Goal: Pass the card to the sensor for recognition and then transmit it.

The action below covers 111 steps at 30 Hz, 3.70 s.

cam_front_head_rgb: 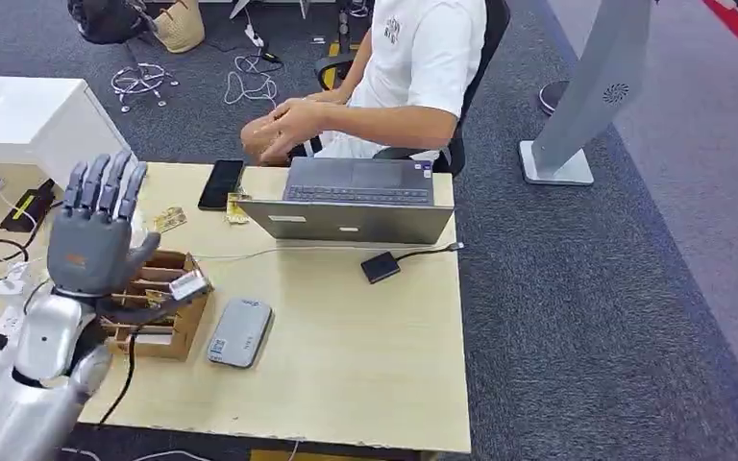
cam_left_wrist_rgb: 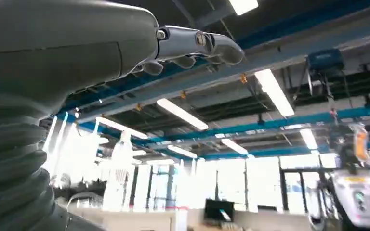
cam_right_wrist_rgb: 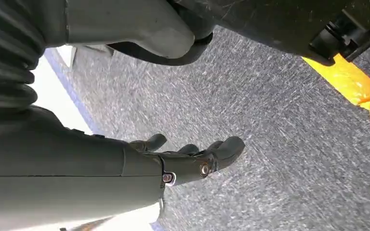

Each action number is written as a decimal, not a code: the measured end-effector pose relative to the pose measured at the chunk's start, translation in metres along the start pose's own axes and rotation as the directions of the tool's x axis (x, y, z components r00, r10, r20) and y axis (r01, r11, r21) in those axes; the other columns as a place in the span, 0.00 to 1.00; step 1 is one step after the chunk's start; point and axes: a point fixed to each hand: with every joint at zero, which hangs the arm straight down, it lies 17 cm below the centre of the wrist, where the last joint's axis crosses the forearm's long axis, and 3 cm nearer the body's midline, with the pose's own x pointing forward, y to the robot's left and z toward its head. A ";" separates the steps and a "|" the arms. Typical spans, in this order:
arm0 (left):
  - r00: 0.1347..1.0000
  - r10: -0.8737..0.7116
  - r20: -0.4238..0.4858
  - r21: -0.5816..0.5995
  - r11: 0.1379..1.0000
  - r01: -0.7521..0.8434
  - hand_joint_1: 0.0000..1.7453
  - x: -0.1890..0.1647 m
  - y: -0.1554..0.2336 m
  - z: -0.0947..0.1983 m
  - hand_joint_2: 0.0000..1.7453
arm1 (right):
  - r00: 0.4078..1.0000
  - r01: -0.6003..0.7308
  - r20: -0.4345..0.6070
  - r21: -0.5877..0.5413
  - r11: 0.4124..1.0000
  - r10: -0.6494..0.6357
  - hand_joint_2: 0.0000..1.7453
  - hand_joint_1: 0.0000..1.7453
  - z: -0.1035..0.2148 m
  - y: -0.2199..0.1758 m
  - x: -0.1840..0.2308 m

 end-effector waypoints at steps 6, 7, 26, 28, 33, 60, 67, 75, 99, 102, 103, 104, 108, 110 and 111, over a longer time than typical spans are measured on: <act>0.995 0.052 -0.086 -0.221 0.973 -0.070 0.00 -0.005 -0.034 0.100 1.00 | 1.000 0.018 -0.011 -0.011 1.000 -0.019 1.00 0.00 0.001 0.000 0.000; 0.994 0.052 -0.095 -0.238 0.969 -0.074 0.00 -0.007 -0.034 0.112 1.00 | 1.000 0.023 -0.012 -0.013 1.000 -0.023 1.00 0.00 0.001 0.000 0.000; 0.976 0.091 -0.195 -0.355 0.922 -0.157 0.00 0.005 -0.023 0.191 1.00 | 0.999 0.042 -0.024 -0.019 0.999 -0.042 1.00 0.00 0.002 0.002 0.002; 0.972 0.073 -0.222 -0.382 0.911 -0.156 0.00 -0.005 -0.027 0.199 1.00 | 0.999 0.042 -0.024 -0.019 0.999 -0.042 1.00 0.00 0.002 0.003 0.002; 0.965 0.032 -0.261 -0.423 0.895 -0.144 0.00 -0.033 -0.030 0.212 1.00 | 0.999 0.041 -0.029 -0.019 0.999 -0.042 1.00 0.00 0.002 0.003 0.001; 0.905 -0.049 -0.423 -0.502 0.844 -0.189 0.00 -0.097 -0.065 0.230 1.00 | 0.999 0.022 -0.034 -0.020 1.000 -0.023 1.00 0.00 0.002 0.002 0.000; 0.884 -0.050 -0.465 -0.497 0.841 -0.214 0.00 -0.111 -0.076 0.219 1.00 | 0.999 0.019 -0.034 -0.020 1.000 -0.019 1.00 0.00 0.002 0.002 0.001; 0.870 -0.065 -0.489 -0.503 0.835 -0.221 0.00 -0.125 -0.083 0.218 1.00 | 0.999 0.016 -0.033 -0.020 1.000 -0.017 1.00 0.00 0.002 0.002 0.001; 0.874 -0.073 -0.480 -0.507 0.836 -0.208 0.00 -0.129 -0.097 0.200 1.00 | 1.000 -0.004 -0.025 -0.021 1.000 0.003 1.00 0.00 0.002 0.001 0.002; 0.874 -0.075 -0.480 -0.511 0.834 -0.208 0.00 -0.129 -0.099 0.199 1.00 | 1.000 -0.005 -0.024 -0.021 1.000 0.004 1.00 0.00 0.002 0.001 0.002; 0.875 -0.075 -0.479 -0.512 0.833 -0.209 0.00 -0.128 -0.100 0.199 1.00 | 1.000 -0.005 -0.025 -0.021 1.000 0.004 1.00 0.00 0.002 0.001 0.002; 0.875 -0.076 -0.479 -0.515 0.831 -0.209 0.00 -0.128 -0.101 0.200 1.00 | 1.000 -0.005 -0.025 -0.021 1.000 0.005 1.00 0.00 0.002 0.001 0.002; 0.874 -0.079 -0.479 -0.521 0.827 -0.211 0.00 -0.126 -0.104 0.202 1.00 | 1.000 -0.005 -0.025 -0.019 1.000 0.004 1.00 0.00 0.002 0.002 0.002; 0.876 -0.077 -0.476 -0.522 0.826 -0.211 0.00 -0.124 -0.105 0.202 1.00 | 1.000 -0.004 -0.025 -0.019 1.000 0.004 1.00 0.00 0.002 0.002 0.002; 0.877 -0.076 -0.474 -0.523 0.826 -0.211 0.00 -0.123 -0.106 0.203 1.00 | 1.000 -0.004 -0.025 -0.019 1.000 0.004 1.00 0.00 0.002 0.001 0.002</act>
